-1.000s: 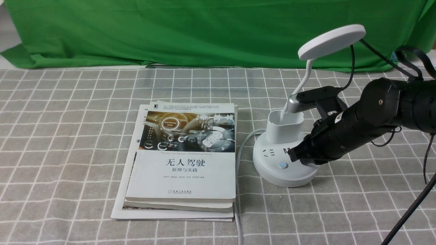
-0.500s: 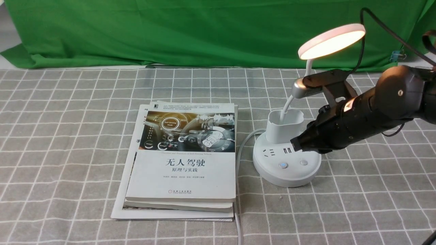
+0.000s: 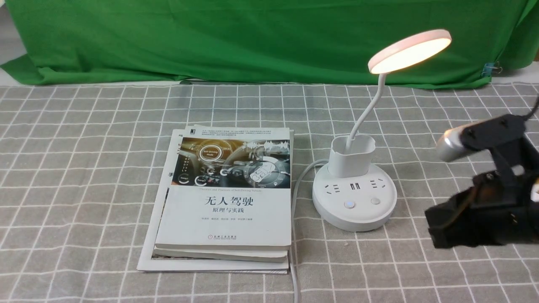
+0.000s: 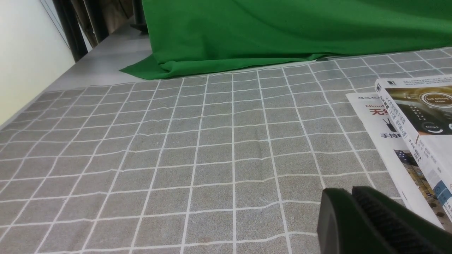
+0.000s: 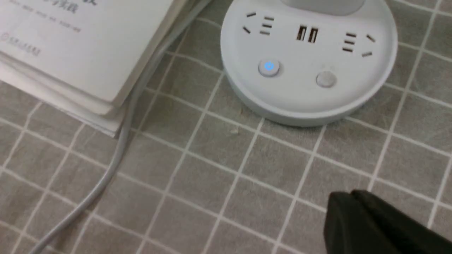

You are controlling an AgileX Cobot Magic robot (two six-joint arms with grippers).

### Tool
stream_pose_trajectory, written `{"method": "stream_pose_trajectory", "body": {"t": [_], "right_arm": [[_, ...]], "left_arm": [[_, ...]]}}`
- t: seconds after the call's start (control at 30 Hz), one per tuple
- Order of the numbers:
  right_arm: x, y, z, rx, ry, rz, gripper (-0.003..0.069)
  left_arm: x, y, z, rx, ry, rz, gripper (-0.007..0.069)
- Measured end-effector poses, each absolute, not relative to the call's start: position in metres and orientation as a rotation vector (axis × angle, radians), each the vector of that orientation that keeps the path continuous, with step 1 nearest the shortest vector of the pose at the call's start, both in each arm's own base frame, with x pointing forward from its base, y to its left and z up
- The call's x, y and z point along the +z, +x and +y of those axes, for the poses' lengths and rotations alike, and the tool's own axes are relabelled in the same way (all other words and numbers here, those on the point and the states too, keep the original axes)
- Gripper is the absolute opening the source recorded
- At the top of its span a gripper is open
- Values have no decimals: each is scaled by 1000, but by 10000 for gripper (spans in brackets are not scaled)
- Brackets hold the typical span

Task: Turn on the desk lamp on the grey coffee tablecloth with your hand.

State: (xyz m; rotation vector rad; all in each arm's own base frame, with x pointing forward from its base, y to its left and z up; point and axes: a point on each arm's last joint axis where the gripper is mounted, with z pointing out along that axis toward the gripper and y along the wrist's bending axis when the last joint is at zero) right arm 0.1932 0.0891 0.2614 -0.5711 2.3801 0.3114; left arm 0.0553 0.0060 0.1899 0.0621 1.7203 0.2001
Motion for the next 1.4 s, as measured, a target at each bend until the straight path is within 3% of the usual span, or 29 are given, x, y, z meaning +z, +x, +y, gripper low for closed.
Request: {"method": "stream_pose_trajectory", "body": {"t": [0.3, 0.6, 0.73, 0.93, 1.13, 1.4], "right_arm": [[271, 128, 64, 340, -520, 2204, 61], [282, 110, 56, 348, -505, 2096, 69], [282, 104, 47, 279, -480, 2009, 47], [240, 79, 19, 125, -275, 1863, 27], [194, 60, 11, 69, -198, 1771, 27], [190, 55, 10, 67, -193, 1715, 27]], "left_arm": [[190, 55, 6, 200, 62, 1720, 19], [190, 55, 6, 200, 62, 1720, 19], [190, 55, 6, 200, 62, 1720, 19], [190, 55, 6, 200, 62, 1720, 19], [190, 55, 6, 200, 62, 1720, 19], [190, 55, 6, 200, 62, 1720, 19]]}}
